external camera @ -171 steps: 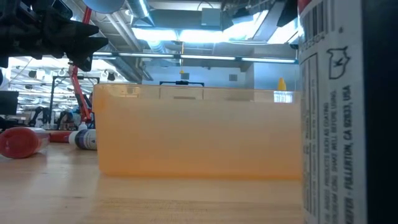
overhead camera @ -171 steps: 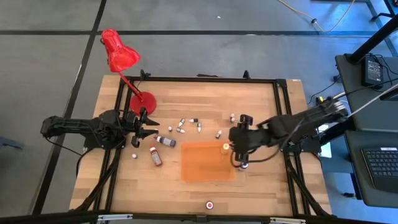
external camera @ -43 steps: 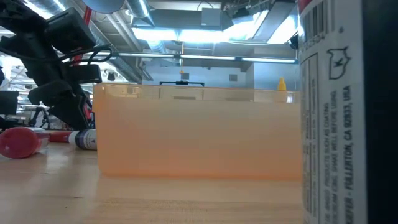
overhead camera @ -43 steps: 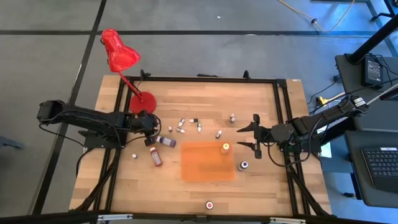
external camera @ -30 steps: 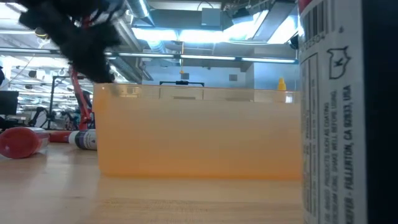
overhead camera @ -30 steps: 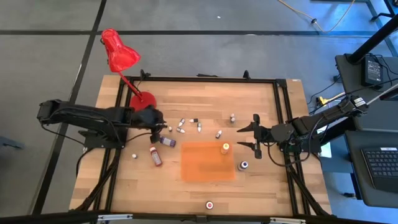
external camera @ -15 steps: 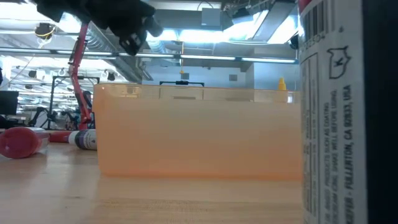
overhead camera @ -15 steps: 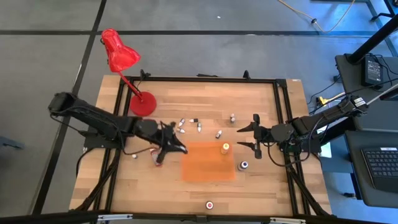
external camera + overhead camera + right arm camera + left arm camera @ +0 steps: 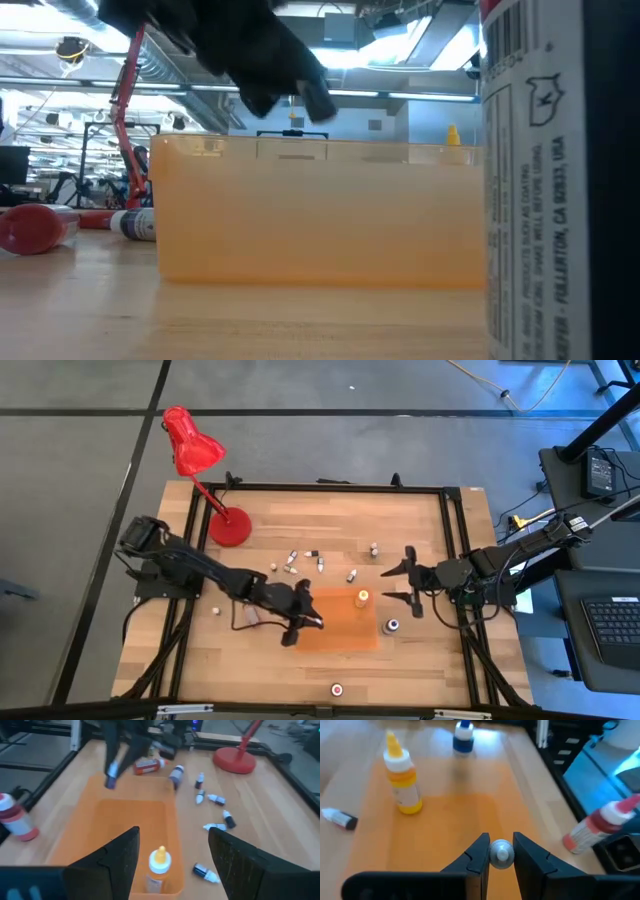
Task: Pick & Place food coloring
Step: Put the small purple food coloring bottle into the orange bin, then put the big blue food coloring bottle into the orange bin
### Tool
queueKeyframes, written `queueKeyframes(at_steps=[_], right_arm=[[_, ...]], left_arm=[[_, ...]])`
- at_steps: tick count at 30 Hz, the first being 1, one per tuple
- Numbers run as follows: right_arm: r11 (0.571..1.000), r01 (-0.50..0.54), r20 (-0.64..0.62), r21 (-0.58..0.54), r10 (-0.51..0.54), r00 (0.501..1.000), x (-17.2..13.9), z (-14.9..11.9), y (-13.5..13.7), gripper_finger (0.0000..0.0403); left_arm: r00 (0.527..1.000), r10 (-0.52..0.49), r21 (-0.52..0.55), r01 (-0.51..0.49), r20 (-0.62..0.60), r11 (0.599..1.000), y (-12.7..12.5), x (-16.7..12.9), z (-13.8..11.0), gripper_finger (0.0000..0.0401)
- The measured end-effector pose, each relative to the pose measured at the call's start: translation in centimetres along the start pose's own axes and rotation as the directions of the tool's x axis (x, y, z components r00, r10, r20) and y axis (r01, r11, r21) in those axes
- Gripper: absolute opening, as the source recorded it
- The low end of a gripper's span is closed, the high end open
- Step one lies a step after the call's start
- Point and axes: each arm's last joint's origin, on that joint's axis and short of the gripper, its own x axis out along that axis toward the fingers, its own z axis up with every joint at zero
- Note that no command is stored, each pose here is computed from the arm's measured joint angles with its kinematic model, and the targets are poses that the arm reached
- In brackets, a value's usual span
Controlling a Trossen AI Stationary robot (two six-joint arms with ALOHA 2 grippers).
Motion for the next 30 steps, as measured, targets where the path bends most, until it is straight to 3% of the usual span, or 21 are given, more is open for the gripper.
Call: queueKeyframes(at_steps=[9,16,21,30], right_arm=[[0.983,-0.178,0.03,0.036,0.177,0.984,-0.1,0.4,0.5,0.0238],[0.98,-0.183,0.033,0.072,0.182,0.983,-0.1,0.4,0.5,0.0238],[0.96,-0.227,0.03,0.162,0.226,0.974,-0.1,0.4,0.7,0.0238],[0.966,-0.234,0.007,0.108,0.235,0.972,-0.8,2.5,1.2,0.0238]], left_arm=[[0.993,0.026,-0.017,-0.028,-0.115,0.999,0.6,3.2,-2.5,0.0063],[0.985,0.036,-0.012,-0.039,-0.167,0.999,0.8,4.3,-3.9,0.0064],[0.986,0.035,-0.038,-0.042,-0.165,0.998,0.9,4.4,-4.0,0.008],[0.985,0.0,-0.096,-0.016,-0.171,0.995,0.7,4.4,-4.0,0.013]])
